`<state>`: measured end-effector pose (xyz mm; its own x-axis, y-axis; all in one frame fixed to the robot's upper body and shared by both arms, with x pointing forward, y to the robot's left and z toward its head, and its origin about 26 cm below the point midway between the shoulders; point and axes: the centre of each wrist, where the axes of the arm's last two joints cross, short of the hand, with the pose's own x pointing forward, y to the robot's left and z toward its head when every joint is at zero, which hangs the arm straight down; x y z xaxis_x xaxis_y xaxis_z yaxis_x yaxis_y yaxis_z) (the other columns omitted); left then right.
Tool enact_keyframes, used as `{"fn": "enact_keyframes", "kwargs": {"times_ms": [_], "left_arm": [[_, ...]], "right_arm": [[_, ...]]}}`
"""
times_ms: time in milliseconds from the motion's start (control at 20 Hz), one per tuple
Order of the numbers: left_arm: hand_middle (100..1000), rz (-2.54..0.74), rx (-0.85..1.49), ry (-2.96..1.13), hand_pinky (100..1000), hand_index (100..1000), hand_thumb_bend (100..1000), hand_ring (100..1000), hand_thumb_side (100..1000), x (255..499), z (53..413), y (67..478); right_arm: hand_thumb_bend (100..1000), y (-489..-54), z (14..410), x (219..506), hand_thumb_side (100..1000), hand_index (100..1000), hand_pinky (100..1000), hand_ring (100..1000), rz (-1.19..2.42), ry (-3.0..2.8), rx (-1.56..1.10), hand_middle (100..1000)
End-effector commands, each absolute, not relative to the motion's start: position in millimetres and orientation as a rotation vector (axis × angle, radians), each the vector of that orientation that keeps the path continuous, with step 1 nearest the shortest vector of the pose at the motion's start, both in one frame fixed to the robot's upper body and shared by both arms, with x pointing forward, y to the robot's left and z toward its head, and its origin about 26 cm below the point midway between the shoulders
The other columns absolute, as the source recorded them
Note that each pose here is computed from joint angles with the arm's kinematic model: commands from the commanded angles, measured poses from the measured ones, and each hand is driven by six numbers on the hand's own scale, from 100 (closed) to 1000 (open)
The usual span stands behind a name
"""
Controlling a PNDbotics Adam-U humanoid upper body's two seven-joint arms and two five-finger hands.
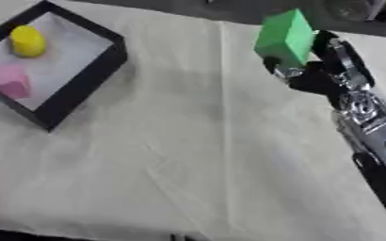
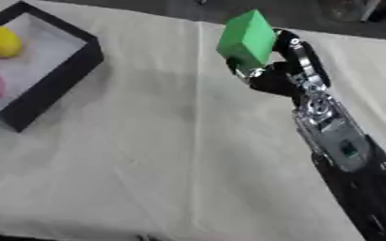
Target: Pick up the objects with one hand, pass them to the other hand, and then place them into the box on the other side of the table.
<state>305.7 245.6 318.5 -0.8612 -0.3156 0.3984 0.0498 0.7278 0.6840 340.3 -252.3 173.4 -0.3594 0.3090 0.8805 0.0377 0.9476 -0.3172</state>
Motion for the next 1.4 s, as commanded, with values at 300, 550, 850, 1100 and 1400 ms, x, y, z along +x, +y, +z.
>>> {"fn": "enact_keyframes", "kwargs": {"times_ms": [300,550,850,1100,1400], "left_arm": [[667,-1.251,0.247,-2.382,883,717,100,665,235,299.1,334.4,228.8],[679,-1.428,0.193,-2.31,889,740,100,676,251,298.0,330.3,195.8],[691,-1.611,0.154,-2.201,894,761,100,687,269,292.5,323.6,156.6],[696,-1.705,0.155,-2.141,896,767,100,693,279,289.1,325.3,142.8],[706,-1.811,0.157,-2.077,901,776,100,704,302,284.7,328.9,129.2]], "right_arm": [[278,-245.8,171.7,340.8,126,351,299,798,0.36,-1.929,-0.235,342],[272,-236.1,165.9,341.0,126,351,295,799,0.415,-1.927,-0.2,343],[268,-226.5,162.3,340.6,130,351,286,801,0.458,-1.933,-0.151,343],[267,-219.9,162.6,342.6,131,350,287,801,0.482,-1.938,-0.13,343],[264,-212.5,167.1,343.9,129,350,287,802,0.51,-1.956,-0.102,343]]}}
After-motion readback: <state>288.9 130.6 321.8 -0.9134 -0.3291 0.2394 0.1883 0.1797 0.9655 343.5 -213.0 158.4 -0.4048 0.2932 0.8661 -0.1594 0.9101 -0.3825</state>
